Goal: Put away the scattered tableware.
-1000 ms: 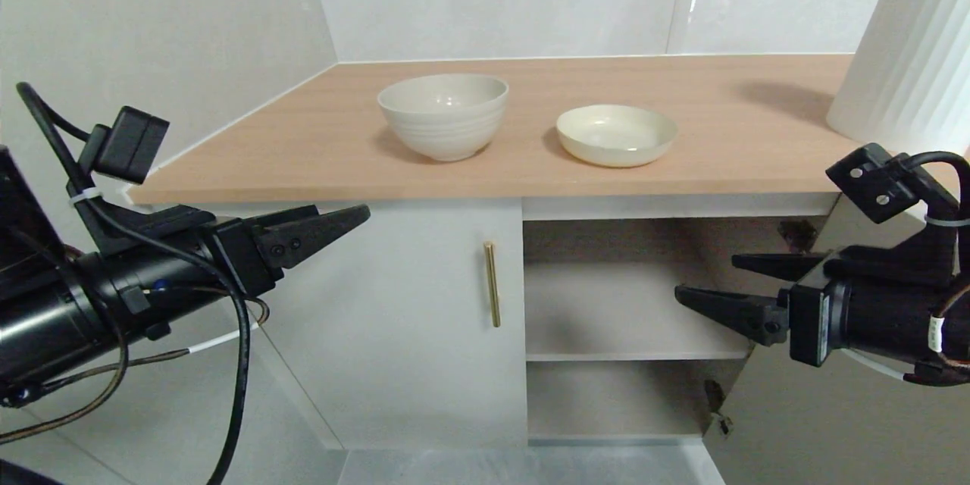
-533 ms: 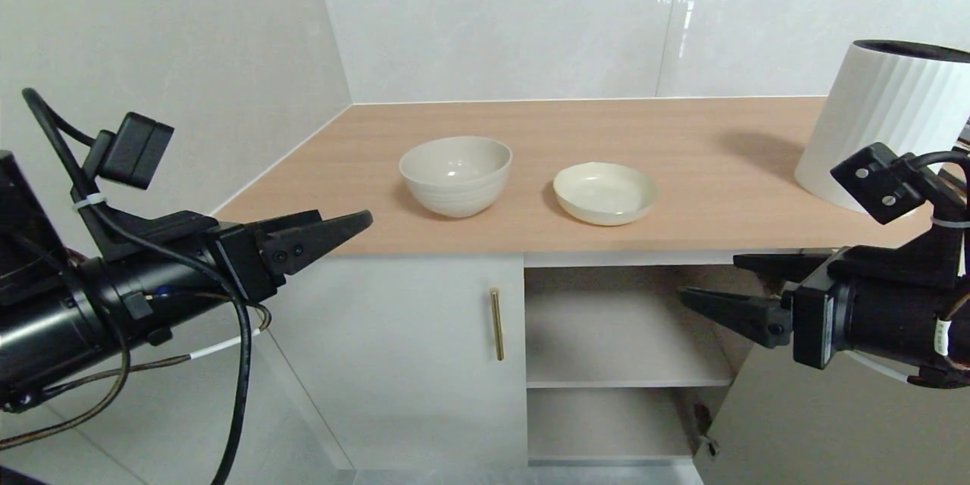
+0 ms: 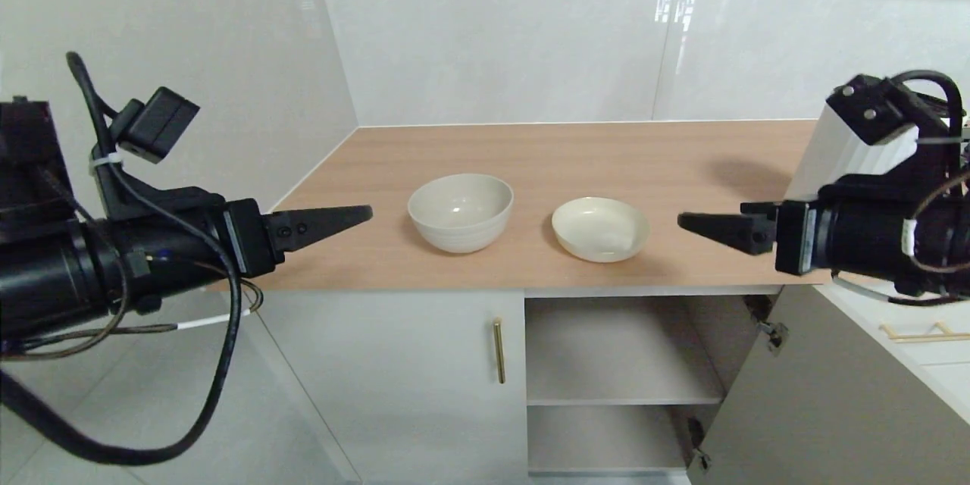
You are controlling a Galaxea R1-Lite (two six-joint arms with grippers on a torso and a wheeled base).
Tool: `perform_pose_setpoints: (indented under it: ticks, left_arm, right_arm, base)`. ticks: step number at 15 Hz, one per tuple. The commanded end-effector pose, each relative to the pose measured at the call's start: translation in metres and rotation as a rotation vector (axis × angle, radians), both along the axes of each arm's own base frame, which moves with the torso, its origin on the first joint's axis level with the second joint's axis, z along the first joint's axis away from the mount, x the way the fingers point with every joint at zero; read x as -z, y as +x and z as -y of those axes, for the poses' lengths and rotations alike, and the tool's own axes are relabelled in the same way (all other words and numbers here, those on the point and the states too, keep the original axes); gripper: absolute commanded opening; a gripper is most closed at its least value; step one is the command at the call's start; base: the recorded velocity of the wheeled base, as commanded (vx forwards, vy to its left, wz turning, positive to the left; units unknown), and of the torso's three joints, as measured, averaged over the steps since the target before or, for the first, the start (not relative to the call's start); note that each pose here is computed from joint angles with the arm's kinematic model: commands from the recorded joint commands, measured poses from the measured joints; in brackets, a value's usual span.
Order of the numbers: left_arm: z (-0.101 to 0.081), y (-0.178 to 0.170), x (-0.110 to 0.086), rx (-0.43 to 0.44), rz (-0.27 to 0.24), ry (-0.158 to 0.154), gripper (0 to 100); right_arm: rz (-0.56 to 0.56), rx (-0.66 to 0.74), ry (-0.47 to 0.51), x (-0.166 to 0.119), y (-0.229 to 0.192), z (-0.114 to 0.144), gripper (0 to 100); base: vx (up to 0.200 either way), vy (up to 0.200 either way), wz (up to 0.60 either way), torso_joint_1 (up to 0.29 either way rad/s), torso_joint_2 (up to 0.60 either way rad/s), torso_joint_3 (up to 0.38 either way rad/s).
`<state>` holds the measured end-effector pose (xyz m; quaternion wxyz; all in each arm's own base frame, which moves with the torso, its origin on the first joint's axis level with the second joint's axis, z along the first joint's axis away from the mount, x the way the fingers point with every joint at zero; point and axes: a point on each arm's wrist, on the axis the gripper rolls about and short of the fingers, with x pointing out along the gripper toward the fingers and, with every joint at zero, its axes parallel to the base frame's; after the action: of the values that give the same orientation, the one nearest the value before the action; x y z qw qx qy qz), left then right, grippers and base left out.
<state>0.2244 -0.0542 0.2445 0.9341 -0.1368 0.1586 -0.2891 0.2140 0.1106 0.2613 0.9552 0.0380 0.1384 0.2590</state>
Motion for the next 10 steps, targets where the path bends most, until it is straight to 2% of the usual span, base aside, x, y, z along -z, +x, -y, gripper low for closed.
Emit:
perform_pose_setpoints:
  ticks: [1,2,3,5,6,7,8,9,10]
  left_arm:
    - [-0.008,0.012,-0.029,-0.084,-0.037,0.024,100]
    - [-0.008,0.019,-0.030,-0.149,-0.064,0.051,100]
    - [-0.007,0.024,-0.031,-0.175,-0.068,0.061,100]
    - [0.013,0.057,-0.024,-0.319,-0.092,0.123,100]
    - [0.029,0.075,-0.007,-0.414,-0.141,0.141,100]
    - [0.049,0.092,0.007,-0.506,-0.160,0.161,100]
    - [0.064,0.108,0.023,-0.602,-0.166,0.202,100]
    - [0.074,0.124,0.032,-0.682,-0.146,0.230,100]
    - [0.080,0.132,0.035,-0.711,-0.130,0.234,100]
  right_arm:
    - [-0.098,0.129,0.037,-0.022,0.052,-0.023,100]
    - [-0.141,0.170,0.007,-0.021,0.058,-0.026,100]
    - [-0.159,0.181,-0.005,-0.019,0.059,-0.027,100]
    - [-0.264,0.250,0.014,0.008,0.066,-0.025,100]
    - [-0.261,0.274,0.017,0.015,0.075,-0.025,100]
    - [-0.243,0.290,0.022,0.014,0.076,-0.024,100]
    - [-0.236,0.309,0.020,0.015,0.077,-0.024,100]
    - [-0.233,0.329,0.012,0.016,0.077,-0.024,100]
    - [-0.228,0.343,0.009,0.015,0.078,-0.024,100]
  base:
    - [0.000,0.000,0.00,0.036,-0.06,-0.036]
    - [0.000,0.000,0.00,0.000,0.00,0.000]
    - [0.000,0.000,0.00,0.000,0.00,0.000]
    - [0.000,0.000,0.00,0.000,0.00,0.000]
    - [0.000,0.000,0.00,0.000,0.00,0.000]
    - [0.000,0.000,0.00,0.000,0.00,0.000]
    - [0.000,0.000,0.00,0.000,0.00,0.000]
    - [0.000,0.000,0.00,0.000,0.00,0.000]
    - [0.000,0.000,0.00,0.000,0.00,0.000]
